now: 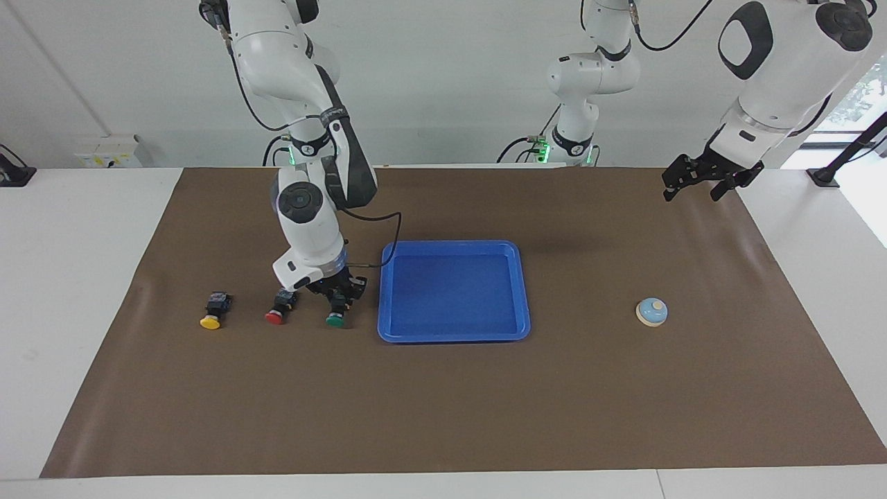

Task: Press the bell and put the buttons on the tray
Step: 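Carry the green button into the blue tray with the right gripper, then release the green button and reach the right gripper to the red button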

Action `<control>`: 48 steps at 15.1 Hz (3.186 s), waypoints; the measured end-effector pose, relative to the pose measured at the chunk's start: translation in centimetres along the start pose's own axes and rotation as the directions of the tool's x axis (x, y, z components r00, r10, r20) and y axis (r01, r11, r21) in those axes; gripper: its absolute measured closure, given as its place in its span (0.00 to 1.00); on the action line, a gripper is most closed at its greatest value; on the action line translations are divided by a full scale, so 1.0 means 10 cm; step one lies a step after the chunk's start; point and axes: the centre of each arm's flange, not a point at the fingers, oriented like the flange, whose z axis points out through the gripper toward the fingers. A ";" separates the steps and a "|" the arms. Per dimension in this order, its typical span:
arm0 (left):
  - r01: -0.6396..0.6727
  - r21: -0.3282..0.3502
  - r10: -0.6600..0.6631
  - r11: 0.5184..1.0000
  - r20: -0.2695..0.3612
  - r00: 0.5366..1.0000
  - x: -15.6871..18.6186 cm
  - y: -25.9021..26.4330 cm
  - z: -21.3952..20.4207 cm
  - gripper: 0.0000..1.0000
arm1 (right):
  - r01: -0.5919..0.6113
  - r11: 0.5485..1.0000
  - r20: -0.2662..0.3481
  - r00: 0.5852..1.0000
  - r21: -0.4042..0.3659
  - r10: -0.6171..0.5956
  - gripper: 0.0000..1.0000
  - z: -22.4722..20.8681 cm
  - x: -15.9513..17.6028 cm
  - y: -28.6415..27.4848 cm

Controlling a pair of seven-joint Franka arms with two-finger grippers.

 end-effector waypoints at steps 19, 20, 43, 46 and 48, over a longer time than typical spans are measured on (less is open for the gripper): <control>0.000 0.000 0.000 1.000 0.000 1.000 0.00 0.00 0.00 0.00 | 0.099 0.995 -0.012 0.995 0.002 -0.099 0.59 0.38 -0.80 -1.18; 0.000 0.000 0.000 1.000 0.000 1.000 0.00 0.00 0.00 0.00 | 0.099 0.995 -0.007 0.995 0.000 -0.099 0.59 0.40 -0.81 -1.18; 0.000 0.000 0.000 1.000 0.000 1.000 0.00 0.00 0.00 0.00 | 0.009 0.999 0.012 1.000 -0.034 -0.009 0.00 -0.54 0.09 0.86; 0.000 0.000 0.000 1.000 0.000 1.000 0.00 0.00 0.00 0.00 | -0.008 1.000 -0.018 1.000 -0.024 0.008 0.00 -0.29 0.19 1.25; 0.000 0.000 0.000 1.000 0.000 1.000 0.00 0.00 0.00 0.00 | -0.017 1.000 -0.033 0.999 -0.017 0.016 0.00 -0.05 0.20 1.31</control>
